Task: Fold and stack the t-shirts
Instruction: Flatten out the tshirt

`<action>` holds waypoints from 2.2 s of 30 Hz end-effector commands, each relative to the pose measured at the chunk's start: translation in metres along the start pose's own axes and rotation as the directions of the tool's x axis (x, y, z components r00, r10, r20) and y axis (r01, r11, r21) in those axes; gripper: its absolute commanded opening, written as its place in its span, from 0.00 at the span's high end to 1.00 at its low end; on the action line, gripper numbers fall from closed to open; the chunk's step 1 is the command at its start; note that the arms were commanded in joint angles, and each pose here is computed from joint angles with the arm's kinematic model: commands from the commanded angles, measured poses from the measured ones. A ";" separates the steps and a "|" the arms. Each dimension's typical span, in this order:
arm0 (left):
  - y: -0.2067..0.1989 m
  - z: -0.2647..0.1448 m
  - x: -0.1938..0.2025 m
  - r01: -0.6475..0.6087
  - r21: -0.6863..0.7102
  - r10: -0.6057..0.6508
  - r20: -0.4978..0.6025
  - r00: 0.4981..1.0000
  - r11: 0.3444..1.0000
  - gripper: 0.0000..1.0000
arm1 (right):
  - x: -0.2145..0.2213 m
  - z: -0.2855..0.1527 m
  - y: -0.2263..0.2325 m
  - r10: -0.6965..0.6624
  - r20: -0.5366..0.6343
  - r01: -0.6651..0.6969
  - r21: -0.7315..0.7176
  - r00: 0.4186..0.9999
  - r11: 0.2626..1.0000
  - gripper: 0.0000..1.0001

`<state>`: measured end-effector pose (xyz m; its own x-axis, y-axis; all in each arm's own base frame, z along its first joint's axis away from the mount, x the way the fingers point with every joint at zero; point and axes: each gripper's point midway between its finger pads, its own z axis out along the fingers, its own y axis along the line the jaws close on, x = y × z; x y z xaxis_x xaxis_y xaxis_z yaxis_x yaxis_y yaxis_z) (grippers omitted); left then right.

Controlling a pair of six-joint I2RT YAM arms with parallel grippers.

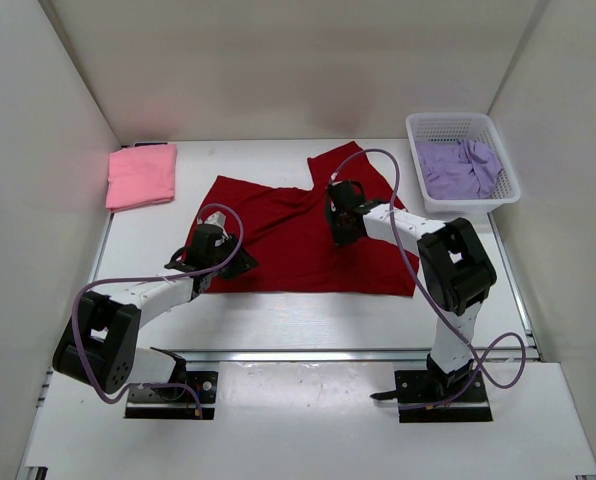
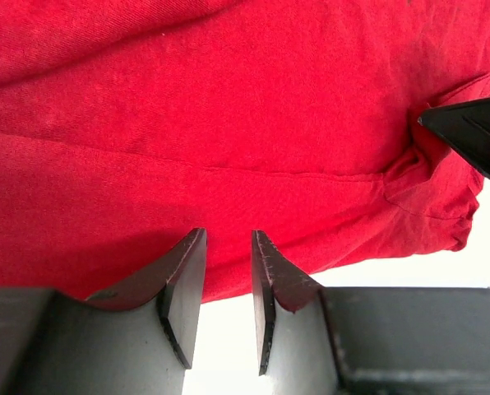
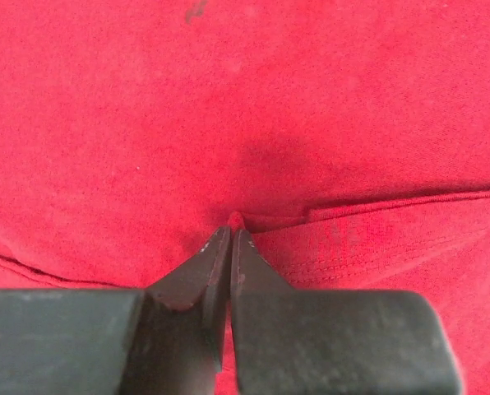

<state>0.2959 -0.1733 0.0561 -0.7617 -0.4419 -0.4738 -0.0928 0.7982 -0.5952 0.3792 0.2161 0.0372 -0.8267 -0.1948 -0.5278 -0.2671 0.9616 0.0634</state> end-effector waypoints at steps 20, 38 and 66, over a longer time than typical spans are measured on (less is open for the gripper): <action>-0.011 -0.020 -0.025 0.024 0.045 -0.030 0.125 0.992 0.999 0.60 | -0.067 -0.059 0.034 0.373 0.309 -0.196 -0.478 0.875 0.856 0.57; -0.020 -0.008 -0.001 0.012 0.073 -0.015 0.043 0.999 0.997 0.60 | -0.014 -0.030 0.010 0.213 0.122 -0.177 -0.254 0.969 0.951 1.00; 0.020 -0.005 -0.013 0.255 0.070 -0.255 -0.005 0.967 0.965 0.61 | 0.054 -0.064 -0.003 0.492 0.221 -0.381 -0.404 0.842 0.832 0.97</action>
<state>0.2994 -0.1549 0.0519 -0.7279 -0.5707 -0.3800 -0.1985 0.7059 -0.6799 0.3191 0.2120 0.0897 -0.7268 0.3256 -0.6048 -0.2001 0.7419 0.6399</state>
